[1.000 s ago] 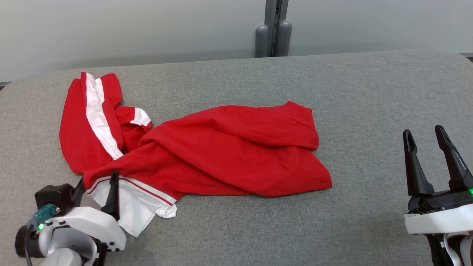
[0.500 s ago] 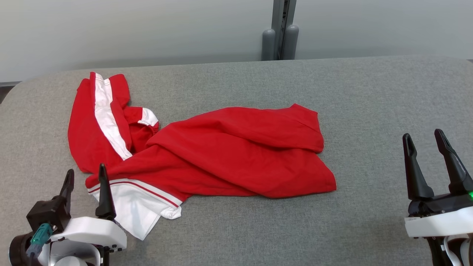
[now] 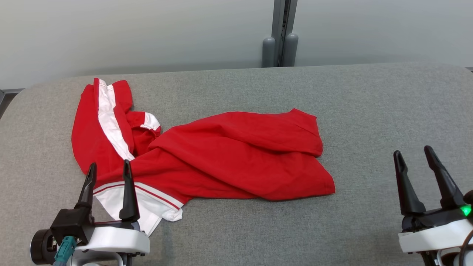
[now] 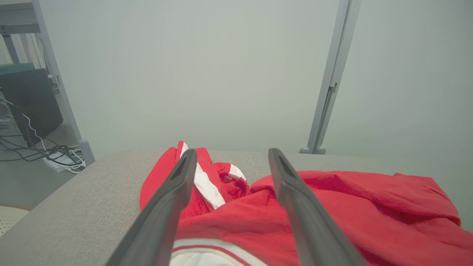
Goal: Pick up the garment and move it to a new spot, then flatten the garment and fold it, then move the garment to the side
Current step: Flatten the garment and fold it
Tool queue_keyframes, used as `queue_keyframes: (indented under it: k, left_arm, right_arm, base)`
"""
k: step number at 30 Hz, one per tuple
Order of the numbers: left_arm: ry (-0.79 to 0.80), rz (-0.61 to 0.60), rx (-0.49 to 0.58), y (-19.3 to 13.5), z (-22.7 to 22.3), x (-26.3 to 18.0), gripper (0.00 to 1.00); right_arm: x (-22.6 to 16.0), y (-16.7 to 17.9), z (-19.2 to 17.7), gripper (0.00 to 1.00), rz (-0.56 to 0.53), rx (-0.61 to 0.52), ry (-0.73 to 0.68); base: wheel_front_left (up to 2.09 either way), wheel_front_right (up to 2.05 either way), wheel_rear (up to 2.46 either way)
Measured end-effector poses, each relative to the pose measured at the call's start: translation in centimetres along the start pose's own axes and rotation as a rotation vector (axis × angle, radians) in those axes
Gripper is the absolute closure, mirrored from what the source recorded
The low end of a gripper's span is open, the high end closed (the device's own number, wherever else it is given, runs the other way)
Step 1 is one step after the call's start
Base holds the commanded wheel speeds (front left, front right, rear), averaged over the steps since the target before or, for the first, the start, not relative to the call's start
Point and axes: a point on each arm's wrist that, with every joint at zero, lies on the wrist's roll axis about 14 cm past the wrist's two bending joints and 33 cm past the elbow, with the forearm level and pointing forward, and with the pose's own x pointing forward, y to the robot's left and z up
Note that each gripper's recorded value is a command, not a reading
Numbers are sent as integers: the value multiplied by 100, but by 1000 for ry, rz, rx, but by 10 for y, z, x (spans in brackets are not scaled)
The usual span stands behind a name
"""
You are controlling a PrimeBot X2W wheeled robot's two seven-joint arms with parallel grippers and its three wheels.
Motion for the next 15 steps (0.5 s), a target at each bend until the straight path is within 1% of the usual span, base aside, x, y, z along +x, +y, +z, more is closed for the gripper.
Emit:
queue_keyframes:
  k: [2,7,11,15]
  left_arm:
    - [-24,-5,-1,-2,6,1,0]
    - [-12,-11,-25,-3,0,-4,0]
    - [-7,-18,-42,-5,-3,-4,0]
    - [-5,-9,-56,-2,-5,-7,0]
  right_arm:
    - [-1,4,-3,0,12,7,10]
    - [-3,14,-22,0,45,35,69]
    - [-14,29,-71,0,105,61,235]
    - [-13,36,-109,0,168,39,404]
  base:
    - [0,0,0]
    - [0,0,0]
    - [0,0,0]
    - [0,0,0]
